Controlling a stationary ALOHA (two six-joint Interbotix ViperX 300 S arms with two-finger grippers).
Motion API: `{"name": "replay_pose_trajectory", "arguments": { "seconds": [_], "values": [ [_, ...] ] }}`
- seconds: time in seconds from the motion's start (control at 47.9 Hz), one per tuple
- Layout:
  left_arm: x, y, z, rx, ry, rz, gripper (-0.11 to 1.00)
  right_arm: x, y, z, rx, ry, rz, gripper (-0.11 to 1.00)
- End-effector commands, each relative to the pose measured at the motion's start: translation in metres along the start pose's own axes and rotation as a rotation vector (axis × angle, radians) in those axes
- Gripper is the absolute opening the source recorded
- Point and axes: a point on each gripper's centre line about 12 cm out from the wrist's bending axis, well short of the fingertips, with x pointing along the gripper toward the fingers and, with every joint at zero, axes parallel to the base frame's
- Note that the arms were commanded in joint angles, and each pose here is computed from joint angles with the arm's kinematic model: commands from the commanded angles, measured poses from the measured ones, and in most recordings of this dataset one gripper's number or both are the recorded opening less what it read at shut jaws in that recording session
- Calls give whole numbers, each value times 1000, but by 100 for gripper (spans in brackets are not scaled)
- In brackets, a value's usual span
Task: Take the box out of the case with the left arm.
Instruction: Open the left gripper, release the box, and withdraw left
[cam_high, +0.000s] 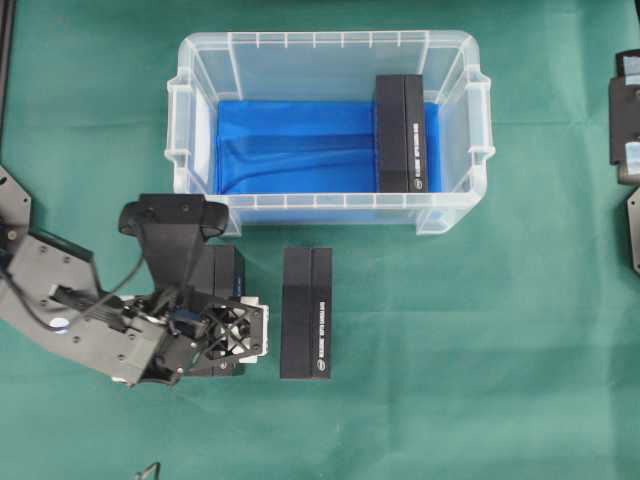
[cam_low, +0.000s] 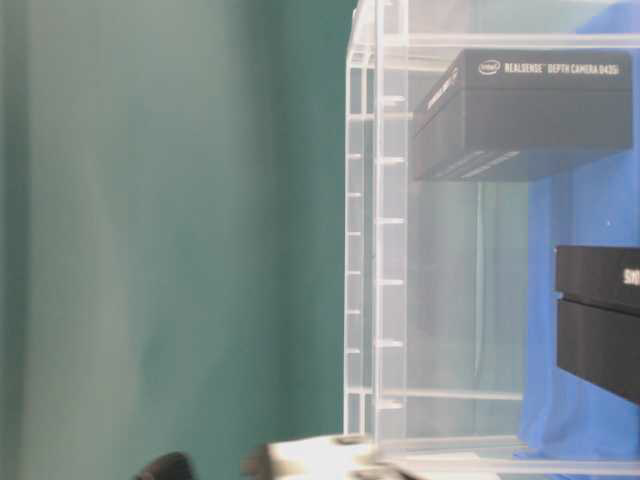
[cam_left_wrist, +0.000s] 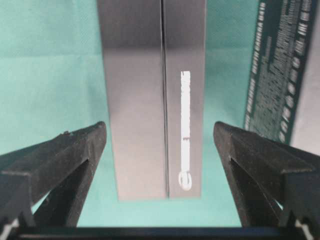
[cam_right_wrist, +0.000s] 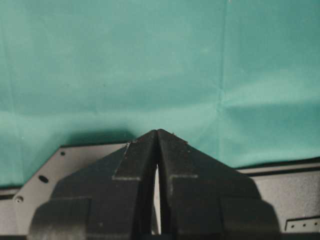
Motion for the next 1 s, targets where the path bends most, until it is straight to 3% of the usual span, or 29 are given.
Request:
{"name": "replay_pose_trajectory", "arguments": {
  "seconds": [0.0, 0.23, 0.584, 0.981],
  "values": [
    [-35, -3, 5, -5, 15, -53, 90, -3, 0, 2, 5, -13, 3, 2],
    [-79, 1, 17, 12, 7, -68, 90, -3, 0, 2, 2, -15, 4, 2],
    [-79, 7, 17, 20, 6, -65, 90, -3, 0, 2, 3, -15, 3, 2],
    [-88, 72, 16, 61, 29, -69, 90, -3, 0, 2, 5, -13, 3, 2]
  ]
}}
